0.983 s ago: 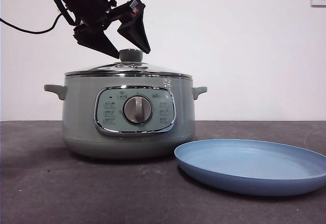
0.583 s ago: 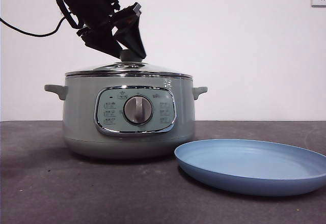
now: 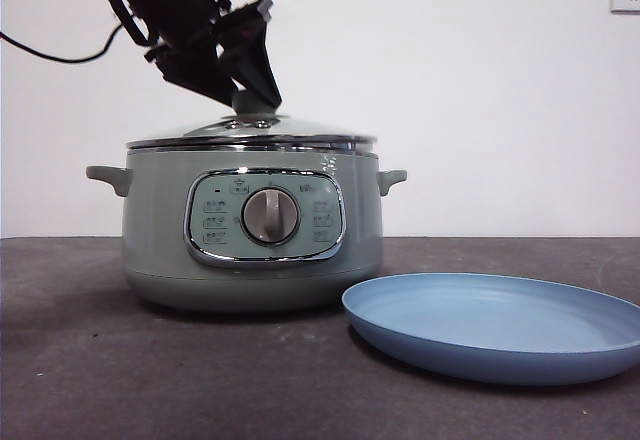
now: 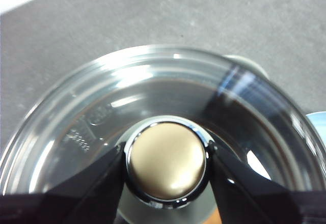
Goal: Take the potato out from the steamer,put the potato on the plate,close the lid
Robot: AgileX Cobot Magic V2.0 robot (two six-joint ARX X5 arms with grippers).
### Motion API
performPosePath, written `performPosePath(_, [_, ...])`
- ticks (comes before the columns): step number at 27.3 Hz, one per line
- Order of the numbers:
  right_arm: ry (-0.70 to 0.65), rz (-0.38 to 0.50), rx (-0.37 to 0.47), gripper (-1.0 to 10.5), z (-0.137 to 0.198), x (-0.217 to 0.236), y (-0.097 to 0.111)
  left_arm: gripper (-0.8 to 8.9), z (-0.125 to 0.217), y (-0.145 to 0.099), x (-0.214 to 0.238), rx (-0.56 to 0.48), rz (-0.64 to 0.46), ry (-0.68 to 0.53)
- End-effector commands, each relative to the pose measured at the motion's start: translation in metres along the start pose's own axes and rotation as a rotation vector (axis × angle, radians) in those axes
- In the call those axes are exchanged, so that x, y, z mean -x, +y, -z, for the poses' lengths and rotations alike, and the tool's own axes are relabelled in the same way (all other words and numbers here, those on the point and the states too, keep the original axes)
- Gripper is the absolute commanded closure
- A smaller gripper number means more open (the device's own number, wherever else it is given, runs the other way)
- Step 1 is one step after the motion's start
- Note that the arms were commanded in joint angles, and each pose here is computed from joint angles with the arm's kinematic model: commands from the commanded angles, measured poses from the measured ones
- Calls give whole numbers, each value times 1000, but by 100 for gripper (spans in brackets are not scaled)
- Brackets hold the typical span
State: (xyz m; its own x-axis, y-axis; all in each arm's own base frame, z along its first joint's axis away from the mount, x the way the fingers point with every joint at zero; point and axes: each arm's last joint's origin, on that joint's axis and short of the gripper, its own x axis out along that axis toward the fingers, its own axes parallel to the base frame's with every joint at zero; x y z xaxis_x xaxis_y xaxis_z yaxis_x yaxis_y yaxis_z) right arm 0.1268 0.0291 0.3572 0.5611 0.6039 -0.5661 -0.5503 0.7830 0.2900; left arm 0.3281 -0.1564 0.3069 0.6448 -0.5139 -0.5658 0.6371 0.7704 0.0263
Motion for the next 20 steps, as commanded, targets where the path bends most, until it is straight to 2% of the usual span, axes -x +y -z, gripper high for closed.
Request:
performPosePath(1, [8, 0, -24, 288, -2, -4, -2, 822, -14, -3, 26, -4, -5, -92])
performPosePath(6, [-2, -30, -43, 289, -15, -22, -9, 822, -23, -6, 83, 26, -36, -156])
performPosePath(9, [-6, -99, -19, 289, -30, -50, -7, 822, -22, -10, 130, 40, -67, -192])
performPosePath(13, [2, -184, -6, 289, -46, -96, 0, 822, -10, -17, 182, 67, -145, -179])
performPosePath(20, [89, -187, 65, 289, -76, -163, 19, 822, 12, -30, 236, 93, -218, -154])
